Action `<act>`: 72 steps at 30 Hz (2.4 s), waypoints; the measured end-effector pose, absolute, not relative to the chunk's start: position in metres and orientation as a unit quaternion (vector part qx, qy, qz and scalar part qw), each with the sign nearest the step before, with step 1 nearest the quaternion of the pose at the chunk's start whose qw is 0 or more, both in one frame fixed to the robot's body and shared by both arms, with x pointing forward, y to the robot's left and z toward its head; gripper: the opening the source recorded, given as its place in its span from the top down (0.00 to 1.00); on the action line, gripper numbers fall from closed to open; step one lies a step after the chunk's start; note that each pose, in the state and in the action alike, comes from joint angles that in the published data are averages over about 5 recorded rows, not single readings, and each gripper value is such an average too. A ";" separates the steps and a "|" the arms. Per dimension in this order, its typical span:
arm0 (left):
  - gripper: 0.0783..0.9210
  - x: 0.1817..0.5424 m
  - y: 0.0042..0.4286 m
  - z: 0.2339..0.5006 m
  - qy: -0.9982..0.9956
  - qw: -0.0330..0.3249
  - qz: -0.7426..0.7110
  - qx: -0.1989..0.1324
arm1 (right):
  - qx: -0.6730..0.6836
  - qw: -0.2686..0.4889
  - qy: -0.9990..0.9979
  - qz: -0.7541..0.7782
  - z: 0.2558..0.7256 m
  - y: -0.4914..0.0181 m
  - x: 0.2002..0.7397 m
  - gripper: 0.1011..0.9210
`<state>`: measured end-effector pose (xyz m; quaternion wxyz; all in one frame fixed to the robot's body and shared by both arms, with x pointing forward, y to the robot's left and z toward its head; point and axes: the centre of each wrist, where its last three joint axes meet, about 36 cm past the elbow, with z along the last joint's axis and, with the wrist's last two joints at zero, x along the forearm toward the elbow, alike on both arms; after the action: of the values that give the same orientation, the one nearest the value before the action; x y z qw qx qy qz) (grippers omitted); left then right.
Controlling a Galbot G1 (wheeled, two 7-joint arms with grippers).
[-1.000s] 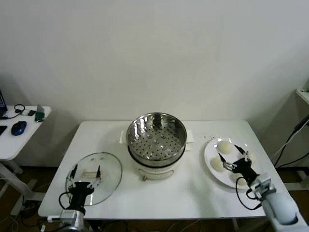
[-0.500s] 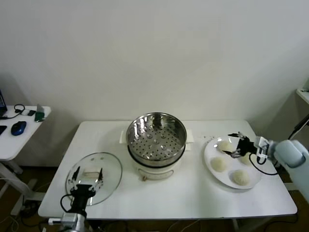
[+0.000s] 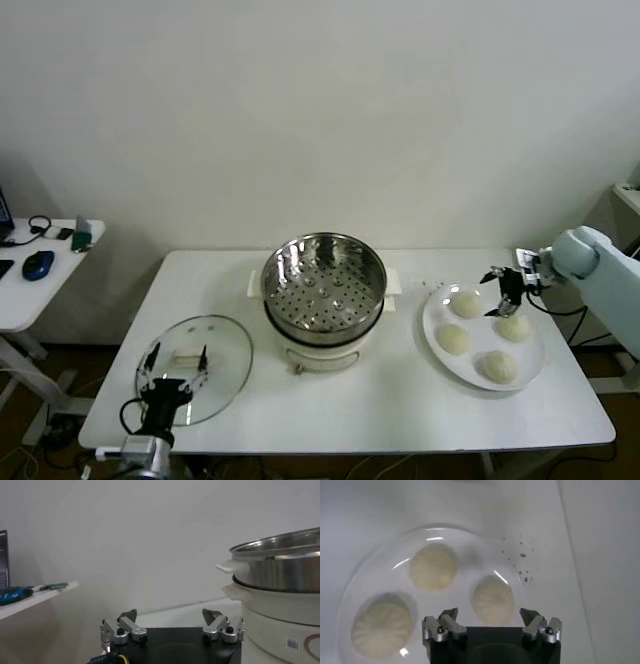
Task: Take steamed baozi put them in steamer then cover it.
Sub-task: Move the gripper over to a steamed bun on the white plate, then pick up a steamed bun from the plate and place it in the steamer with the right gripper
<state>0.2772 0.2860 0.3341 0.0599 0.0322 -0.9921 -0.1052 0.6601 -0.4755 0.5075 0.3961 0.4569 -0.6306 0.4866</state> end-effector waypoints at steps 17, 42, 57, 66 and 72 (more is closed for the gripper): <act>0.12 0.277 0.294 0.336 -0.992 0.059 -0.109 0.037 | 0.456 0.448 -0.560 0.527 0.495 -0.435 0.713 0.12; 0.12 0.275 0.302 0.332 -0.991 0.065 -0.109 0.046 | 0.467 0.455 -0.515 0.556 0.456 -0.404 0.729 0.12; 0.12 0.275 0.302 0.332 -0.991 0.066 -0.109 0.046 | 0.469 0.450 -0.510 0.563 0.449 -0.399 0.730 0.27; 0.12 0.272 0.302 0.333 -0.991 0.067 -0.110 0.046 | 0.469 0.440 -0.515 0.566 0.462 -0.402 0.732 0.29; 0.12 0.269 0.303 0.335 -0.991 0.067 -0.110 0.041 | 0.476 0.417 -0.509 0.584 0.494 -0.400 0.739 0.29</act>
<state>0.2689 0.3031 0.3354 0.0673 0.0410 -0.9908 -0.1101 0.7392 -0.3998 0.4944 0.4170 0.4755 -0.5090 0.5839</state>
